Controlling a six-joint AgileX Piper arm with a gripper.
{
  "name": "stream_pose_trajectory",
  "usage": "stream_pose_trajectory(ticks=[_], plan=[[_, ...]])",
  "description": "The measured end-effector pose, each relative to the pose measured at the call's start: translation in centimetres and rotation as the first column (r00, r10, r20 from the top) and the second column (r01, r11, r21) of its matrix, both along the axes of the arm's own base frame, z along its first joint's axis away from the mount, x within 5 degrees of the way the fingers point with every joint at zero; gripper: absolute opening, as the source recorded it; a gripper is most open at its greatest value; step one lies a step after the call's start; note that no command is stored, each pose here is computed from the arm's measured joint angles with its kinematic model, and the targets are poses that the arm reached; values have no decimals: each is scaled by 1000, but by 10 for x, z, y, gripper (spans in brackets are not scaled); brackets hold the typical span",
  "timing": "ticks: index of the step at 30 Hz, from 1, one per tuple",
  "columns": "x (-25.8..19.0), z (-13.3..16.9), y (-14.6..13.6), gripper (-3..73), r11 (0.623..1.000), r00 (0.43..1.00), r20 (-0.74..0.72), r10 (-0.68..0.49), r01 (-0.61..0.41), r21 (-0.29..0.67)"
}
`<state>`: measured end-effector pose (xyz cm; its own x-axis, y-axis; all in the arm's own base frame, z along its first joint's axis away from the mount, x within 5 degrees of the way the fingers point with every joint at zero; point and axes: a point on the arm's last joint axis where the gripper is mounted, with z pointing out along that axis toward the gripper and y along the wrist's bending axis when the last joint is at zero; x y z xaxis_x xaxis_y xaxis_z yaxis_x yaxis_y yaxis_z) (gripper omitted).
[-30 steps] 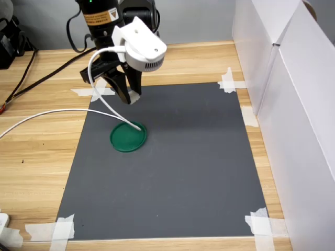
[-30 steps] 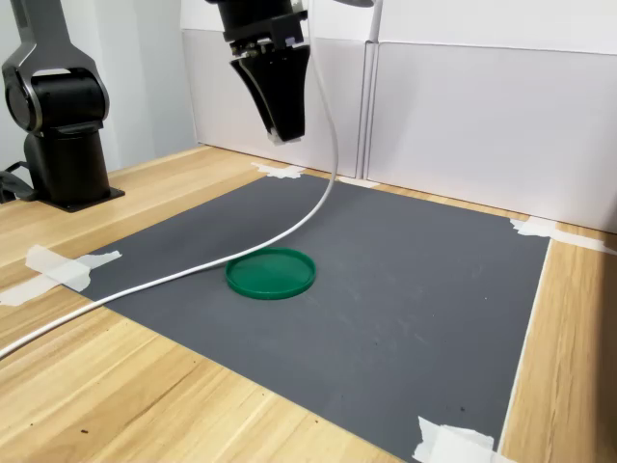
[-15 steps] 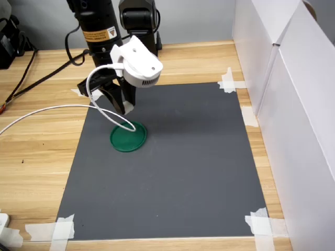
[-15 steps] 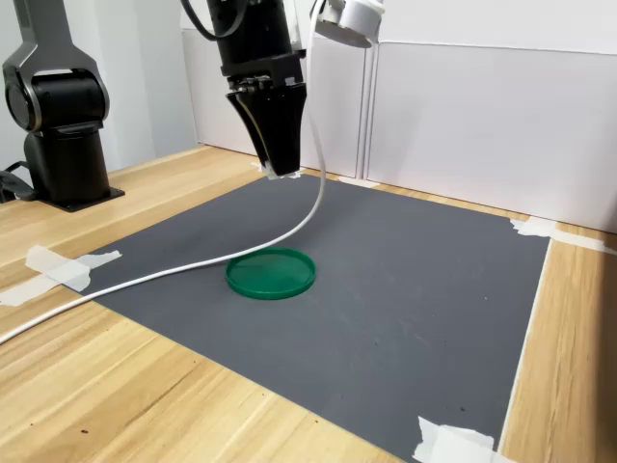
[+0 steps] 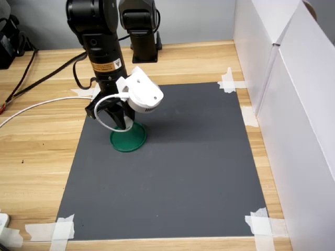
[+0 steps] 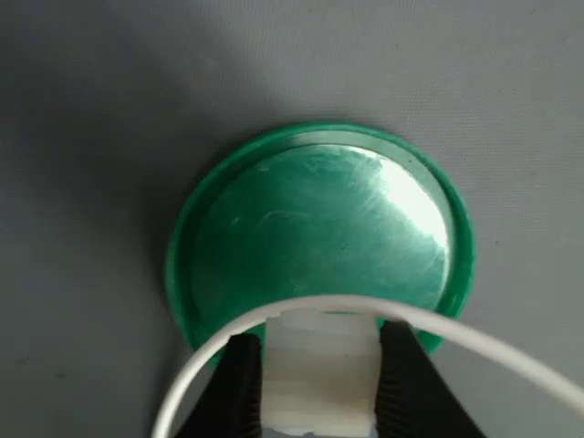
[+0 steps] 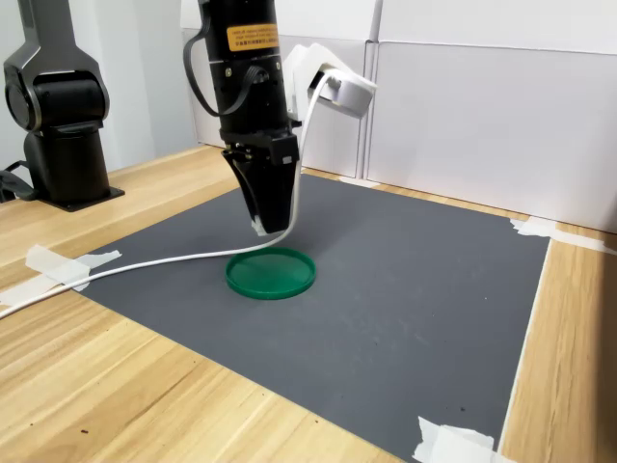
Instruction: Grasp a white terminal and put it in the green lid.
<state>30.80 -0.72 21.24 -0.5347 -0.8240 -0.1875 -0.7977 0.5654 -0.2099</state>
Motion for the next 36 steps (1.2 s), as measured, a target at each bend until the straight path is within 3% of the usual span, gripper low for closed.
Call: stream_pose_trajectory(ticks=[26,36], plan=[[8,-13,0,292,1000,1000,13,-15,15,4],[8,-13,0,438,1000,1000,13,-16,16,5]])
